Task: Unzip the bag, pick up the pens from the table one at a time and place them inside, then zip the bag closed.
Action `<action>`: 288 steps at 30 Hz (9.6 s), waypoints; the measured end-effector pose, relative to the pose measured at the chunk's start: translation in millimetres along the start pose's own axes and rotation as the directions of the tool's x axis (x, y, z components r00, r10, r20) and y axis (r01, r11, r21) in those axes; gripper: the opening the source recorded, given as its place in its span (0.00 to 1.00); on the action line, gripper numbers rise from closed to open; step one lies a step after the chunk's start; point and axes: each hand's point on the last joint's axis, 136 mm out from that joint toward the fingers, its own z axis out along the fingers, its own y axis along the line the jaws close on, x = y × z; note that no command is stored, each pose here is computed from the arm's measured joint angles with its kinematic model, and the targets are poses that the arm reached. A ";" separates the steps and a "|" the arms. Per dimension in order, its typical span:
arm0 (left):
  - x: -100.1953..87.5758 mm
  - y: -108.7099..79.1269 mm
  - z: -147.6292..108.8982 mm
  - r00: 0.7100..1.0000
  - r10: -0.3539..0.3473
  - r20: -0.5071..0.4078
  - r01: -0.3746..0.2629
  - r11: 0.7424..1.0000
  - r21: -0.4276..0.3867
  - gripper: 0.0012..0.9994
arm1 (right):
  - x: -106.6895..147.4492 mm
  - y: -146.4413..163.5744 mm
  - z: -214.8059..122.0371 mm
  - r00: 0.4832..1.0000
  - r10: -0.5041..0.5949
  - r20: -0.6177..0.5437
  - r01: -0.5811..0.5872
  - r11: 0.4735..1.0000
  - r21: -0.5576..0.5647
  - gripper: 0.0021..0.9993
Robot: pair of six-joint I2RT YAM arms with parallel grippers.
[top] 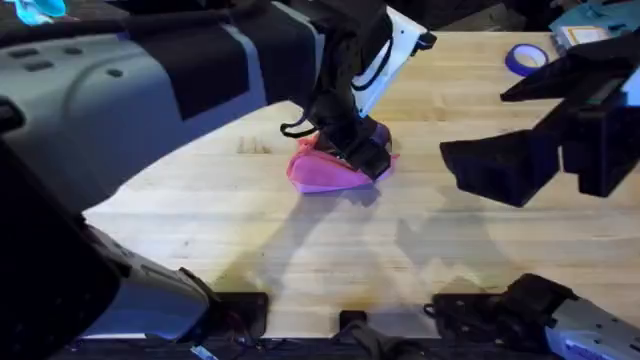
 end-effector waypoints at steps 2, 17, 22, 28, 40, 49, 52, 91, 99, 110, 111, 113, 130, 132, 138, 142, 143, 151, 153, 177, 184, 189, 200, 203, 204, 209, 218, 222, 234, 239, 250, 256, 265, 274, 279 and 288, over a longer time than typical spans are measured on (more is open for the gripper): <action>-0.8 -1.0 -0.8 1.000 0.000 0.005 0.000 1.000 0.006 0.99 | 0.0 0.0 0.0 1.000 0.000 0.000 0.000 1.000 0.000 1.00; -4.7 83.0 -86.1 0.948 -0.173 0.267 0.208 0.972 -0.108 0.99 | 0.0 0.1 0.0 1.000 0.000 0.000 0.000 1.000 0.000 1.00; -0.9 101.2 -90.2 0.935 -0.208 0.286 0.252 0.960 -0.124 0.99 | 0.0 0.0 0.0 1.000 0.000 0.000 0.000 1.000 0.000 1.00; -2.2 113.1 -94.2 0.924 -0.221 0.313 0.275 0.952 -0.138 0.99 | 0.0 0.0 0.0 1.000 0.000 0.000 0.000 1.000 0.000 1.00; -36.1 121.3 -102.7 0.917 0.081 0.391 0.016 0.971 -0.240 0.99 | 0.3 0.0 0.0 1.000 0.000 -0.001 0.000 1.000 0.000 1.00; -47.1 127.8 -64.8 0.913 0.222 0.342 -0.143 0.960 -0.241 0.99 | 0.4 0.0 0.0 1.000 0.000 -0.002 0.000 1.000 0.000 1.00; -51.4 128.0 -60.5 0.903 0.251 0.348 -0.172 0.955 -0.242 0.99 | 0.3 0.0 0.0 1.000 0.000 -0.001 0.000 1.000 0.000 1.00; -22.1 137.5 51.8 0.966 0.195 0.168 -0.183 0.980 -0.083 0.99 | 0.3 0.0 0.1 1.000 0.000 -0.002 0.000 1.000 0.000 1.00; -34.3 139.2 54.5 0.953 0.209 0.218 -0.194 0.977 -0.088 0.99 | 0.4 0.0 0.0 1.000 0.000 -0.002 0.000 1.000 0.000 1.00; -30.7 132.4 71.8 0.956 0.197 0.217 -0.196 0.980 -0.026 0.99 | 0.3 0.0 0.0 1.000 0.000 -0.001 0.000 1.000 0.000 1.00; -29.2 131.1 76.0 0.958 0.192 0.214 -0.194 0.981 -0.013 0.99 | 0.4 0.0 0.0 1.000 0.000 -0.001 0.000 1.000 0.000 1.00; -30.2 130.8 77.2 0.957 0.188 0.223 -0.193 0.981 0.001 0.99 | 0.4 0.0 0.1 1.000 0.000 -0.002 0.000 1.000 0.000 1.00; -34.2 131.0 80.2 0.956 0.185 0.229 -0.195 0.981 0.020 0.52 | 0.3 0.0 0.0 1.000 0.000 -0.001 0.000 1.000 0.000 1.00; -34.1 131.0 80.2 0.956 0.184 0.229 -0.193 0.981 0.020 0.47 | 0.4 0.0 0.0 1.000 0.000 -0.002 0.000 1.000 0.000 1.00; -34.1 129.7 80.3 0.956 0.184 0.228 -0.195 0.981 0.024 0.36 | 0.4 0.0 0.0 1.000 0.000 -0.002 0.000 1.000 0.000 1.00; -34.2 128.8 80.3 0.956 0.182 0.229 -0.193 0.981 0.028 0.16 | 0.3 0.0 0.0 1.000 0.000 -0.001 0.000 1.000 0.000 1.00; -34.1 127.8 80.3 0.956 0.183 0.230 -0.195 0.980 0.032 0.10 | 0.4 0.0 0.0 1.000 0.000 -0.002 0.000 1.000 0.000 1.00; -35.9 126.3 79.7 0.954 0.186 0.234 -0.199 0.979 0.034 0.04 | 0.4 0.0 0.0 1.000 0.000 -0.002 0.000 1.000 0.000 1.00; -36.3 126.6 79.3 0.955 0.182 0.233 -0.195 0.980 0.034 0.04 | 0.4 0.0 0.0 1.000 0.000 -0.002 0.000 1.000 0.000 1.00; -49.4 112.3 -38.0 0.962 0.097 0.256 -0.057 0.986 -0.160 0.04 | -0.6 0.0 0.0 1.000 0.000 0.002 0.000 1.000 0.000 1.00; -50.0 86.2 -71.2 0.951 -0.009 0.308 0.051 0.990 -0.131 0.04 | -0.7 0.0 0.0 1.000 0.000 0.003 0.000 1.000 0.000 1.00; -41.4 68.8 -75.7 0.956 -0.072 0.285 0.100 0.991 -0.088 0.04 | -2.2 -0.1 0.1 1.000 0.000 0.009 0.000 1.000 0.001 1.00; -37.0 -0.1 -62.4 0.978 -0.050 0.203 0.047 0.999 0.022 0.04 | -4.2 -0.2 0.0 1.000 0.000 0.017 0.000 1.000 0.001 1.00; -36.0 -9.6 -60.9 0.980 -0.049 0.192 0.043 0.999 0.034 0.04 | -4.2 -0.2 0.0 1.000 0.000 0.017 0.000 1.000 0.001 1.00; -35.9 -10.9 -60.8 0.980 -0.051 0.191 0.045 0.998 0.036 0.04 | -4.2 -0.2 0.0 1.000 0.000 0.017 0.000 1.000 0.001 1.00; -35.1 -12.2 -58.1 0.981 -0.063 0.181 0.057 0.998 0.041 0.04 | -4.2 -0.2 0.0 1.000 0.000 0.017 0.000 1.000 0.001 1.00; -24.9 -5.4 -7.3 0.994 -0.100 0.043 0.098 0.994 0.045 0.04 | -5.1 -0.3 -0.1 1.000 0.000 0.021 0.000 1.000 0.001 1.00; -20.9 -0.9 6.0 0.994 -0.105 0.007 0.105 0.994 0.027 0.04 | -5.3 -0.3 -0.1 1.000 0.000 0.021 0.000 1.000 0.001 1.00; 0.5 9.1 15.1 0.989 -0.114 -0.092 0.110 0.993 -0.040 0.04 | -9.0 -0.5 -0.2 0.999 0.000 0.037 0.000 1.000 0.002 1.00; 3.2 13.9 14.7 0.988 -0.112 -0.101 0.106 0.992 -0.070 0.04 | -9.1 -0.6 -0.2 0.999 0.000 0.037 0.000 1.000 0.003 1.00; -3.2 15.4 15.2 0.995 -0.068 -0.078 0.062 0.995 -0.076 0.97 | -9.0 -0.6 -0.2 0.999 0.000 0.037 0.000 1.000 0.003 1.00; -3.3 14.4 15.3 0.996 -0.043 -0.081 0.037 0.997 -0.073 0.99 | -9.0 -0.6 -0.2 0.999 0.000 0.036 0.000 1.000 0.003 1.00; -4.4 14.3 12.1 0.997 -0.029 -0.072 0.024 0.997 -0.074 0.99 | -9.0 -0.8 -0.1 0.999 0.000 0.036 0.000 1.000 0.004 1.00; -10.2 27.7 -43.6 0.998 -0.033 0.056 0.040 0.993 -0.115 0.99 | -9.0 -1.1 -0.1 0.999 0.000 0.036 0.000 1.000 0.006 1.00; 6.0 39.4 -57.7 0.999 -0.043 0.031 0.047 0.991 -0.127 0.99 | -9.0 -1.1 -0.2 0.999 0.000 0.036 0.000 1.000 0.006 1.00; 25.0 46.8 -88.6 0.999 -0.005 0.039 0.011 0.991 -0.136 0.99 | -9.0 -1.1 -0.2 0.999 0.000 0.036 0.000 1.000 0.006 1.00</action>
